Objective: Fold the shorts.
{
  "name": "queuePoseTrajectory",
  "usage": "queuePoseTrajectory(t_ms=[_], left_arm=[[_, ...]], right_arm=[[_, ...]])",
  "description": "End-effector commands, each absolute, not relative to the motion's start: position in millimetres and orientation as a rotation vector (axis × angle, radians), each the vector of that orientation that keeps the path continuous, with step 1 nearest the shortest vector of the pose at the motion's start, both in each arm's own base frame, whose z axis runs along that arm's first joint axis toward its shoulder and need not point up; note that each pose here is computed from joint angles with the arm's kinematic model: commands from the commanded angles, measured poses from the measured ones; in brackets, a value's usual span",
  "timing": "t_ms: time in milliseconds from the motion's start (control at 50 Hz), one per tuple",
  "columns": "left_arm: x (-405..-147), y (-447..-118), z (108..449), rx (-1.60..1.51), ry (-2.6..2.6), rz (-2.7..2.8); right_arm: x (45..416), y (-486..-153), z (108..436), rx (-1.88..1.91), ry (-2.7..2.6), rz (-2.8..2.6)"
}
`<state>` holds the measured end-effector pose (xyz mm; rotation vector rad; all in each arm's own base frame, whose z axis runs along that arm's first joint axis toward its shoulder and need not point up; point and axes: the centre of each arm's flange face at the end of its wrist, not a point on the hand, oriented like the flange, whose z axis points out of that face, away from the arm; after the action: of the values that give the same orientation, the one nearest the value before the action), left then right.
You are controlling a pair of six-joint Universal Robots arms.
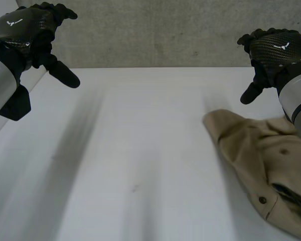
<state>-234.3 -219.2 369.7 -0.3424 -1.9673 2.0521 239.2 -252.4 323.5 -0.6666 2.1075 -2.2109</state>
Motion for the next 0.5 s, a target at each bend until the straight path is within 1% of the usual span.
queuePoseTrajectory(t_ms=[20,500], left_arm=[[-235.0,-221.0,369.5,-0.342,-1.958,2.061],[-235.0,-221.0,367.3,-0.343,-1.964,2.056]], right_arm=[[238.7,-253.5,323.8,-0.664,2.107,-2.215],[242.8,-252.0,324.5,-0.706,2.068,-2.191]])
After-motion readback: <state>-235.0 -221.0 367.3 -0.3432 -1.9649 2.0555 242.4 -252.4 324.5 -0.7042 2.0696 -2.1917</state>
